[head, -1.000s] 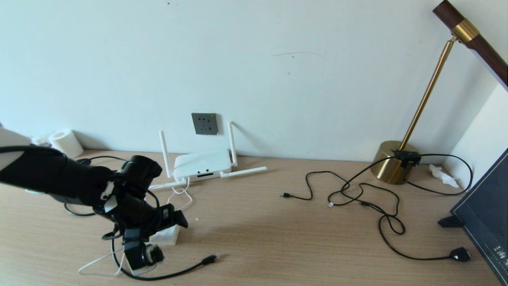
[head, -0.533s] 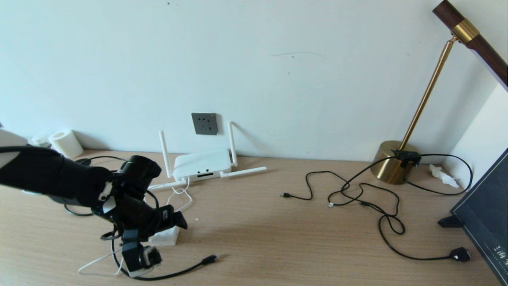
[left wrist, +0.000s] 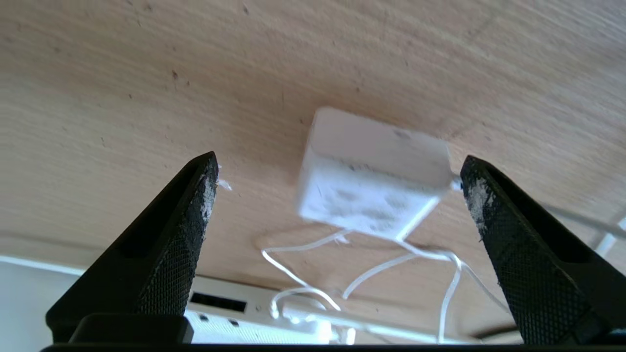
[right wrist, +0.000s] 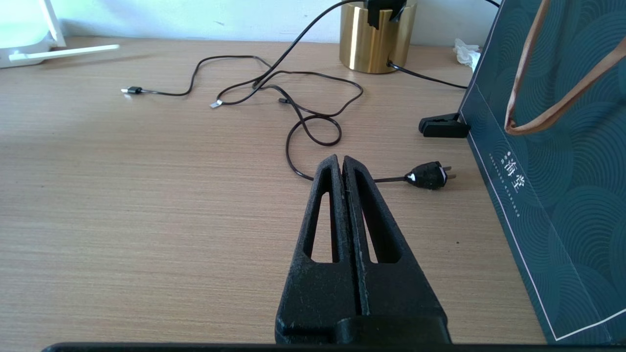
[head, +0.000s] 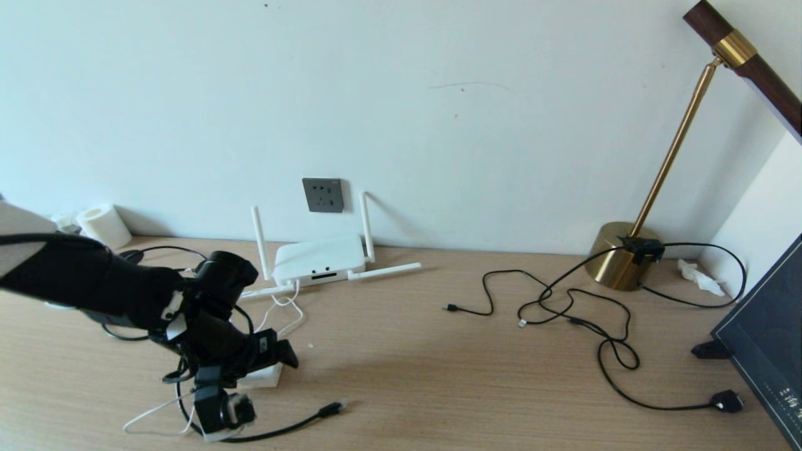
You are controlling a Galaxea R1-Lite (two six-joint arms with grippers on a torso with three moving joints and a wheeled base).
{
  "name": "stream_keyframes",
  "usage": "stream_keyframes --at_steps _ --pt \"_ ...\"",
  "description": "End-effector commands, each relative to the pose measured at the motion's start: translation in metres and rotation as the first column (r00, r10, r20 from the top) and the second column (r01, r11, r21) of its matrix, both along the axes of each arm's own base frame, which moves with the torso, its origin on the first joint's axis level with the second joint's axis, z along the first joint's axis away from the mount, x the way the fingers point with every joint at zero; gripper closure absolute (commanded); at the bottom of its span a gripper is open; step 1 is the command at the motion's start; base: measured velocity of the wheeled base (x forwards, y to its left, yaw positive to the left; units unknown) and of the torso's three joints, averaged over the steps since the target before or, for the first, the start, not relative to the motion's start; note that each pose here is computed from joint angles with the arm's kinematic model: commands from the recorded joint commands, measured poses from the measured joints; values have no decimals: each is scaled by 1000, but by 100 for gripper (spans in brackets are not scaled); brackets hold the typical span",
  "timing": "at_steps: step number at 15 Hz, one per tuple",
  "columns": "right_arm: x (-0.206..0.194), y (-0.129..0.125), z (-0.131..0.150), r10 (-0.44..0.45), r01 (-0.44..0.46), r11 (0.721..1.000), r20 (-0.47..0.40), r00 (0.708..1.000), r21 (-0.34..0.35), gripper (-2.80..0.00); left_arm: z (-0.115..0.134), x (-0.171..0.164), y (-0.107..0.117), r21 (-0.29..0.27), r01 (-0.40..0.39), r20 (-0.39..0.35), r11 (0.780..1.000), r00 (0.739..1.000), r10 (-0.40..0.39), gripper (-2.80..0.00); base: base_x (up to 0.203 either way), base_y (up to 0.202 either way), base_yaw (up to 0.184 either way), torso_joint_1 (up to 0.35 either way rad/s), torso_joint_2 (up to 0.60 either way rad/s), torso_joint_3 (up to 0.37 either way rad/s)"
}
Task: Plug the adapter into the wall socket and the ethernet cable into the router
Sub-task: Plug plug into socket
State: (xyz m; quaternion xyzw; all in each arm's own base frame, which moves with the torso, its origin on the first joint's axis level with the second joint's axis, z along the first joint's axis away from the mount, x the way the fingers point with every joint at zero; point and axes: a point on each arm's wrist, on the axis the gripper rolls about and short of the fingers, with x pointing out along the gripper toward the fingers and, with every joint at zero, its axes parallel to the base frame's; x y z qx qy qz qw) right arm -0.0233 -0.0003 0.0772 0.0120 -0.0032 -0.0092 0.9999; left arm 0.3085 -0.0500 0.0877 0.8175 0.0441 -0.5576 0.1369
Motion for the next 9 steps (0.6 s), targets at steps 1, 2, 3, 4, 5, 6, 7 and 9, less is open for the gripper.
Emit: stream_keyframes --at_steps 1,2,3,4,5,6,7,9 --pt "0 0 0 0 0 1000 0 1000 -1 0 -8 2 1 -2 16 -27 1000 1000 -16 -280 0 0 0 0 0 0" --pt "0 0 0 0 0 1000 0 1000 0 0 -10 3 1 -2 16 -30 1000 999 -16 -280 0 0 0 0 0 0" --pt "0 0 0 0 0 1000 0 1000 -1 0 -10 4 1 -3 15 -32 1000 999 -16 -280 0 0 0 0 0 0" --pt "0 0 0 0 0 1000 0 1000 -1 0 -10 4 1 -3 15 -32 1000 999 -15 -280 0 0 0 0 0 0" --pt "0 0 0 0 0 1000 0 1000 -1 0 -10 4 1 -4 13 -31 1000 999 -13 -280 0 0 0 0 0 0" --pt "0 0 0 0 0 1000 0 1000 1 0 -10 4 1 -4 13 -32 1000 999 -13 -280 0 0 0 0 0 0" --pt "0 0 0 0 0 1000 0 1000 0 0 -10 4 2 -4 11 -32 1000 999 -11 -280 0 0 0 0 0 0" --pt "0 0 0 0 0 1000 0 1000 0 0 -10 4 3 -2 7 -32 1000 999 -7 0 0 0 0 0 0 0"
